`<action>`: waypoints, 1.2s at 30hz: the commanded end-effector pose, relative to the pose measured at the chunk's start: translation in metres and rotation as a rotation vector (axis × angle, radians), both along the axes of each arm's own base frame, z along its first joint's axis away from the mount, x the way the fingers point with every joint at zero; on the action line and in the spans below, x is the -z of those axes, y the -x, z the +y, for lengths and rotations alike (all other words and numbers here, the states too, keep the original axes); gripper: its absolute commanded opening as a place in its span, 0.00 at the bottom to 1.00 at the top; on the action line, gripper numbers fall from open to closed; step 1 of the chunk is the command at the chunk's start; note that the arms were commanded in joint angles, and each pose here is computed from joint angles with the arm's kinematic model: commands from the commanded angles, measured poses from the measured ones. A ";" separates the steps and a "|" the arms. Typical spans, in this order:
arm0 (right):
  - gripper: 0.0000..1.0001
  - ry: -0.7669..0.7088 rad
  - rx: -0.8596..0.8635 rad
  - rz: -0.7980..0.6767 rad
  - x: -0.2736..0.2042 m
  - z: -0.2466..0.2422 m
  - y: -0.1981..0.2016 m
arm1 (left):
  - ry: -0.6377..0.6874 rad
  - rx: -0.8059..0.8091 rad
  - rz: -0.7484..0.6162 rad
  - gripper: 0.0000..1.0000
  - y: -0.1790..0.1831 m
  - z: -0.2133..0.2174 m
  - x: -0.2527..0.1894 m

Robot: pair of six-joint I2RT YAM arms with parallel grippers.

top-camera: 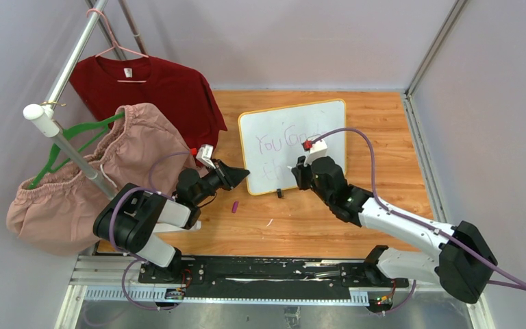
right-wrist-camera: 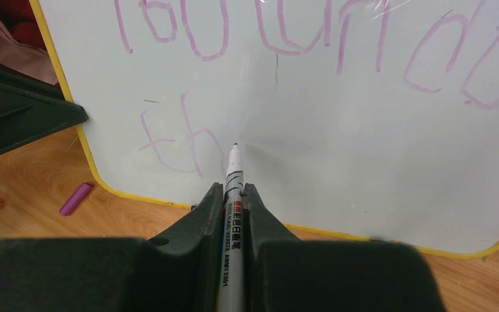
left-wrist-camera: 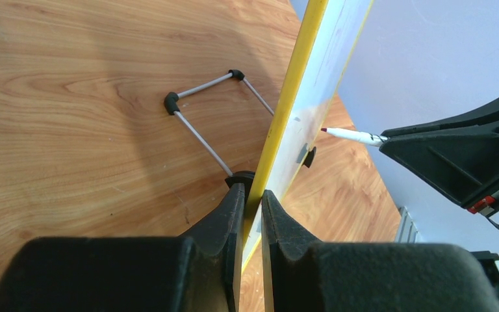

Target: Write a sentence on the whiteboard

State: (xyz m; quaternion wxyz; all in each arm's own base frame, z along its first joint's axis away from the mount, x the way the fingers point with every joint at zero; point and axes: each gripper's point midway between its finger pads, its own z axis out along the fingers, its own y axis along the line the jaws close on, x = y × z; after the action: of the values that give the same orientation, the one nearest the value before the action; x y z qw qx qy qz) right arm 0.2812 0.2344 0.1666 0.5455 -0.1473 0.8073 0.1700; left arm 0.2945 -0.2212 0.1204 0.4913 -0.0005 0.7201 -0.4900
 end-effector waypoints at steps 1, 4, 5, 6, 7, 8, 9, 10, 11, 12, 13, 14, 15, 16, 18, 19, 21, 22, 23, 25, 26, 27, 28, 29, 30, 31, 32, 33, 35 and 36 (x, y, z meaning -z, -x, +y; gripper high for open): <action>0.00 -0.033 0.037 -0.055 -0.023 -0.001 -0.015 | 0.034 0.004 -0.067 0.00 0.001 -0.002 -0.018; 0.00 -0.035 0.043 -0.055 -0.023 -0.001 -0.018 | 0.034 0.005 -0.065 0.00 0.001 -0.002 -0.017; 0.00 -0.034 0.048 -0.054 -0.022 -0.001 -0.019 | 0.035 0.005 -0.066 0.00 0.001 -0.002 -0.018; 0.00 -0.032 0.050 -0.052 -0.021 -0.001 -0.020 | 0.036 0.005 -0.066 0.00 0.001 -0.002 -0.018; 0.00 -0.032 0.052 -0.049 -0.020 -0.001 -0.022 | 0.036 0.005 -0.068 0.00 0.001 -0.002 -0.018; 0.00 -0.032 0.054 -0.047 -0.020 -0.001 -0.023 | 0.036 0.005 -0.068 0.00 0.001 -0.002 -0.018; 0.00 -0.033 0.056 -0.045 -0.019 -0.002 -0.024 | 0.036 0.005 -0.068 0.00 0.001 -0.002 -0.018; 0.00 -0.031 0.056 -0.041 -0.017 -0.001 -0.024 | 0.037 0.005 -0.067 0.00 0.001 -0.002 -0.018; 0.00 -0.030 0.057 -0.038 -0.016 -0.002 -0.025 | 0.036 0.005 -0.065 0.00 0.001 -0.002 -0.018; 0.00 -0.029 0.059 -0.034 -0.014 -0.002 -0.025 | 0.036 0.005 -0.067 0.00 0.001 -0.002 -0.018; 0.00 -0.029 0.060 -0.032 -0.014 -0.002 -0.025 | 0.036 0.005 -0.066 0.00 0.001 -0.002 -0.018; 0.00 -0.029 0.060 -0.029 -0.012 -0.002 -0.025 | 0.037 0.005 -0.067 0.00 0.001 -0.002 -0.018; 0.00 -0.028 0.060 -0.027 -0.011 -0.002 -0.025 | 0.037 0.005 -0.066 0.00 0.001 -0.002 -0.018; 0.00 -0.026 0.060 -0.024 -0.010 -0.002 -0.025 | 0.037 0.005 -0.068 0.00 0.001 -0.002 -0.018; 0.00 -0.023 0.064 -0.020 -0.008 -0.004 -0.025 | 0.038 0.005 -0.068 0.00 0.001 -0.002 -0.018; 0.00 -0.022 0.066 -0.019 -0.007 -0.005 -0.024 | 0.038 0.005 -0.067 0.00 0.001 -0.002 -0.018; 0.00 -0.014 0.068 -0.014 -0.005 -0.006 -0.023 | 0.039 0.005 -0.068 0.00 0.001 -0.002 -0.018; 0.00 -0.013 0.070 -0.012 -0.004 -0.007 -0.023 | 0.039 0.005 -0.068 0.00 0.001 -0.002 -0.018; 0.00 -0.009 0.071 -0.009 -0.002 -0.008 -0.022 | 0.039 0.005 -0.069 0.00 0.001 -0.002 -0.019; 0.00 -0.005 0.072 -0.001 0.002 -0.010 -0.020 | 0.040 0.005 -0.069 0.00 0.001 -0.002 -0.019; 0.00 -0.003 0.073 0.001 0.003 -0.011 -0.019 | 0.041 0.006 -0.071 0.00 0.001 -0.002 -0.019; 0.00 -0.003 0.075 0.003 0.004 -0.012 -0.019 | 0.041 0.006 -0.068 0.00 0.001 -0.002 -0.019; 0.00 0.000 0.075 0.006 0.006 -0.013 -0.018 | 0.041 0.007 -0.068 0.00 0.001 -0.002 -0.019; 0.00 -0.001 0.075 0.008 0.007 -0.014 -0.017 | 0.041 0.006 -0.068 0.00 0.001 -0.002 -0.019; 0.00 0.000 0.076 0.010 0.008 -0.014 -0.016 | 0.040 0.006 -0.066 0.00 0.001 -0.002 -0.018; 0.00 0.000 0.076 0.012 0.009 -0.015 -0.016 | 0.038 0.005 -0.065 0.00 0.001 -0.002 -0.018; 0.00 -0.001 0.078 0.012 0.009 -0.015 -0.015 | 0.038 0.005 -0.066 0.00 0.001 -0.002 -0.018; 0.00 -0.001 0.077 0.011 0.009 -0.015 -0.015 | 0.038 0.005 -0.065 0.00 0.001 -0.002 -0.018; 0.00 -0.004 0.074 0.013 0.008 -0.015 -0.015 | 0.037 0.005 -0.066 0.00 0.001 -0.002 -0.018; 0.00 -0.009 0.073 0.010 0.005 -0.014 -0.015 | 0.036 0.004 -0.066 0.00 0.001 -0.002 -0.018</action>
State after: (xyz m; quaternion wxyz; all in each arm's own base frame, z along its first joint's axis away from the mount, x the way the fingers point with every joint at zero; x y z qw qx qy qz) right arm 0.2935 0.2303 0.1616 0.5451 -0.1314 0.8119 0.1625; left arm 0.2946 -0.2211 0.1215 0.4932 0.0000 0.7184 -0.4905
